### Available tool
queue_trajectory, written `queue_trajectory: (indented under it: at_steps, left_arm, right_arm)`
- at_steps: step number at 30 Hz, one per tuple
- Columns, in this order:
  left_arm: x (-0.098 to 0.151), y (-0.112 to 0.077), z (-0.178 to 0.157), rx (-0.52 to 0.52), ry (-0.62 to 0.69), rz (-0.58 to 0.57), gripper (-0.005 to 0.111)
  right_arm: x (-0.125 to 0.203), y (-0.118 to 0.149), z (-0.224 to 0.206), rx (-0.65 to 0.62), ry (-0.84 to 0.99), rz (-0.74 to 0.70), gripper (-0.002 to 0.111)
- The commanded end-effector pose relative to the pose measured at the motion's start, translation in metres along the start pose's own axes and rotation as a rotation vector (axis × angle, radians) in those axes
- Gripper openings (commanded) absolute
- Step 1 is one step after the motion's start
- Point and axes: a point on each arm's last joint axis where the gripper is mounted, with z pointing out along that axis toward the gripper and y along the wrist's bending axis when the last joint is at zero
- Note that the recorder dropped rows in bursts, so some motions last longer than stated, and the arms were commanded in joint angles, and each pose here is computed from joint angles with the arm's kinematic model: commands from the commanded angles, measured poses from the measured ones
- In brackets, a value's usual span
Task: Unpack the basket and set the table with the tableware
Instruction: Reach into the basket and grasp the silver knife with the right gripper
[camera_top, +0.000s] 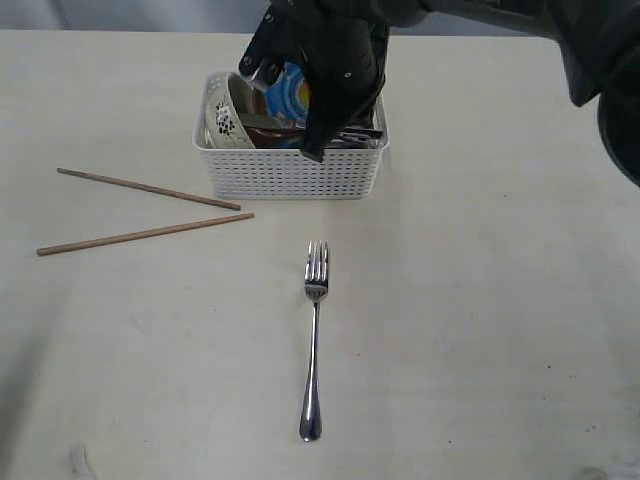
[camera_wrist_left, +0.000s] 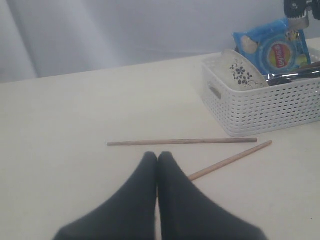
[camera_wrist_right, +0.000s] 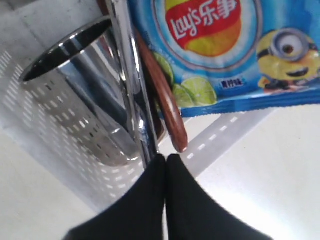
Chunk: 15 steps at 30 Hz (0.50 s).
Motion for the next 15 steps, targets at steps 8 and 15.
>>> queue_trajectory:
  at_steps: [8,15]
  left_arm:
    - [-0.0002,-0.0004,0.0000,0.007,-0.009,0.000,0.000]
    - [-0.0002,-0.0004,0.0000,0.007,-0.009,0.000,0.000]
  right_arm:
    - [-0.0025,0.0059,-0.0036,-0.043,-0.016,0.010,0.042]
    - [-0.0065,0.0116,0.0032,-0.092,-0.037,0.032,0.038]
